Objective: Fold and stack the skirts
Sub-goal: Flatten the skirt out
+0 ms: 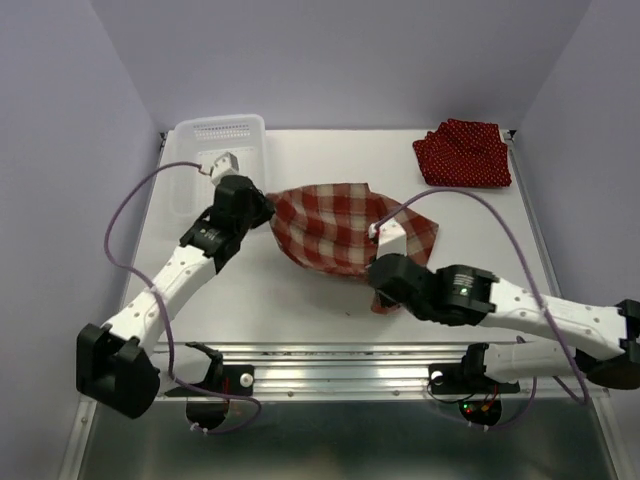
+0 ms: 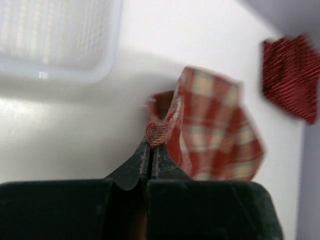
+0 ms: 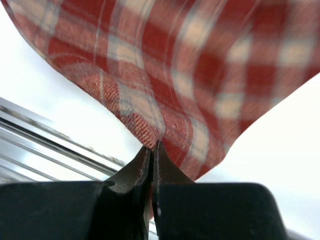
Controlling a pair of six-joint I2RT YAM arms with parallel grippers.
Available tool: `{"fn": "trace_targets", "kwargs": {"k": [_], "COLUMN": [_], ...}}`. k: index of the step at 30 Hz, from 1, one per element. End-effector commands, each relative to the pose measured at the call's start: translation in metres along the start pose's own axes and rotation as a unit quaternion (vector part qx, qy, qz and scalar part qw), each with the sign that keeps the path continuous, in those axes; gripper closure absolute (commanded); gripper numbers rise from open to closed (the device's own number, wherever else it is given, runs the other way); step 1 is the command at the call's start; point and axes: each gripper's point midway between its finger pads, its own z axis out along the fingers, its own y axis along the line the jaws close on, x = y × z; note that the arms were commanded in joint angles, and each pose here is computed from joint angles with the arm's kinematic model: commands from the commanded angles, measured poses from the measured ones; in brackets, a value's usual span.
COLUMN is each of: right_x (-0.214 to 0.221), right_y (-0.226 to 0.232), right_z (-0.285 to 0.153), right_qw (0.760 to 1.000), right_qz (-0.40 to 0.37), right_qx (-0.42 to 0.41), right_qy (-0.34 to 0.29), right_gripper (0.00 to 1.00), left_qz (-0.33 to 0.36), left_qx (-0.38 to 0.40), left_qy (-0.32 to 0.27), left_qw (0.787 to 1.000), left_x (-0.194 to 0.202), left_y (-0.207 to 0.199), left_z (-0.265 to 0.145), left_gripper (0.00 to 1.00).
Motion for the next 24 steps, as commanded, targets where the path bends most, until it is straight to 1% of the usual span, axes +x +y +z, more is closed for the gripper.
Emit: {"fn": "trace_targets", "kwargs": {"k": [1,3,4,5,6,7,8,9,11,12,13,14,15,16,17,18,19,20,21,22,23,24], "right_x": [-0.086,-0.116,-0.128,-0.139,-0.157,-0.165,-0.177,-0.191,-0.209,-0.219,-0.227,-0.238,-0.243,-0.247,-0.260,-0.269,-0.282,-0.309,-0.322,-0.335,-0.346,-0.360], "right_y": [-0.029,-0.034,-0.040,-0.046,-0.055,-0.058,-0.057,-0.063,-0.068,-0.103,-0.111,-0.126,-0.141,-0.174,-0.191,-0.224,-0.221,-0.249,-0.258,-0.268,-0.284,-0.285], "right_z": [-0.065,-0.088,-0.095,-0.101,-0.110,-0.114,-0.118,-0.121,-0.117,-0.106,-0.090,-0.079,-0.055,-0.036,-0.021,-0.019,-0.019,-0.046,-0.040,-0.051,-0.064,-0.074], "right_qw": [0.988,0.979,0.976,0.973,0.966,0.964,0.960,0.956,0.950,0.943,0.948,0.947,0.950,0.953,0.952,0.948,0.948,0.933,0.932,0.925,0.917,0.911], "right_qz": [0.046,0.051,0.049,0.037,0.046,0.021,0.019,0.001,-0.005,0.019,0.024,0.032,0.026,0.030,0.028,0.028,0.028,0.027,0.019,0.015,0.001,-0.014], "right_qx": [-0.004,-0.013,0.001,0.017,0.047,0.062,0.067,0.093,0.111,0.164,0.148,0.150,0.160,0.168,0.184,0.209,0.199,0.222,0.226,0.235,0.255,0.258], "right_qy": [-0.147,-0.194,-0.212,-0.229,-0.252,-0.259,-0.272,-0.280,-0.292,-0.288,-0.280,-0.282,-0.266,-0.252,-0.243,-0.239,-0.248,-0.281,-0.283,-0.297,-0.307,-0.322], "right_gripper": [0.99,0.99,0.99,0.99,0.99,0.99,0.99,0.99,0.99,0.99,0.99,0.99,0.99,0.99,0.99,1.00,0.99,0.99,0.99,0.99,0.99,0.99], "left_qz": [-0.040,-0.037,-0.037,-0.039,-0.049,-0.045,-0.043,-0.040,-0.032,-0.019,-0.020,-0.017,-0.003,0.001,0.006,0.018,0.020,0.023,0.029,0.017,0.012,0.006], "left_qx": [0.056,0.065,0.067,0.057,0.066,0.066,0.072,0.084,0.083,0.066,0.069,0.063,0.049,0.071,0.074,0.086,0.099,0.094,0.080,0.120,0.140,0.156], "left_qy": [-0.167,-0.190,-0.212,-0.219,-0.244,-0.250,-0.258,-0.267,-0.266,-0.252,-0.258,-0.257,-0.239,-0.245,-0.245,-0.236,-0.249,-0.247,-0.235,-0.281,-0.293,-0.303], "left_qw": [0.983,0.979,0.974,0.973,0.966,0.965,0.963,0.959,0.960,0.965,0.963,0.964,0.970,0.967,0.967,0.968,0.963,0.964,0.968,0.952,0.946,0.940], "left_x": [-0.113,-0.134,-0.156,-0.165,-0.189,-0.197,-0.205,-0.218,-0.228,-0.226,-0.238,-0.242,-0.238,-0.253,-0.262,-0.275,-0.290,-0.298,-0.298,-0.333,-0.344,-0.356], "left_y": [-0.053,-0.065,-0.076,-0.079,-0.092,-0.096,-0.103,-0.116,-0.124,-0.124,-0.133,-0.133,-0.132,-0.148,-0.152,-0.169,-0.182,-0.184,-0.183,-0.206,-0.212,-0.212], "left_z": [-0.075,-0.089,-0.105,-0.104,-0.120,-0.122,-0.124,-0.123,-0.116,-0.091,-0.092,-0.082,-0.051,-0.052,-0.046,-0.033,-0.031,-0.028,0.008,-0.031,-0.036,-0.037], "left_gripper": [1.00,1.00,1.00,1.00,1.00,1.00,1.00,1.00,1.00,1.00,1.00,1.00,1.00,1.00,1.00,1.00,1.00,1.00,1.00,1.00,1.00,1.00]}}
